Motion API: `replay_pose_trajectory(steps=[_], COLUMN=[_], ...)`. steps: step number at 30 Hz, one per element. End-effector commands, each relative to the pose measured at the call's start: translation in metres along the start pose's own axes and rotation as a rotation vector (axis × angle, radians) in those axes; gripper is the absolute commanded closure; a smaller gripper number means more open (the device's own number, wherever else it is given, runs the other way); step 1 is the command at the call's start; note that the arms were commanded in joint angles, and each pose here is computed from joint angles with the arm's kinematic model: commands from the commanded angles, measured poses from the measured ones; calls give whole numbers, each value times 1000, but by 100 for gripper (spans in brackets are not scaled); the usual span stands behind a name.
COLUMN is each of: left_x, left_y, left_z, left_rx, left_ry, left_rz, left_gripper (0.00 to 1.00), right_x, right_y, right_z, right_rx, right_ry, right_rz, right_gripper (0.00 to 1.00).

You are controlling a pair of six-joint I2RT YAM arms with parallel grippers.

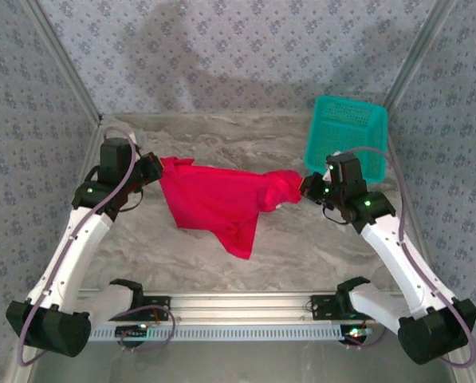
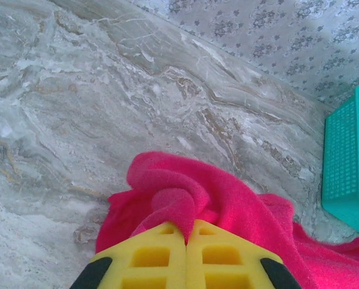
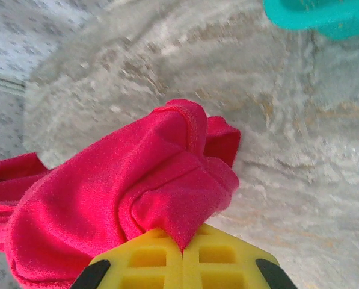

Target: Fold the inside-out t-shirt

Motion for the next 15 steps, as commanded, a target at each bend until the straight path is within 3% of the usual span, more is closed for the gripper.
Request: replay_pose_trajectory(steps=[1, 6, 11, 15], left_x=[1, -28, -57, -67], left_y=[9, 51, 126, 190], left_z=[16, 55, 87, 94], left_rx=[-67, -165, -327, -478], left_ry=[26, 8, -8, -22], left_rz=[42, -48, -186, -299], left_gripper=[100, 100, 100, 100], right_x=[-3, 39, 84, 106], right_y=[1, 36, 98, 154], right_z=[6, 39, 58, 57], right_rx=[-2, -99, -179, -264], right_ry=[-13, 32, 84, 132], right_rz=[-32, 107, 354, 570], right_gripper=[100, 100, 100, 100])
Point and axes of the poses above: each hand's point on the last joint's axis, 136 mm out from that joint toward the fingers, its own y axis back along the fingers, its own x axis along the line the jaws close on, z = x × y, the point moved 10 cm from there along y, back along the fingers, and after that the axes turned 1 degree about -y, right-handed, at the moved point
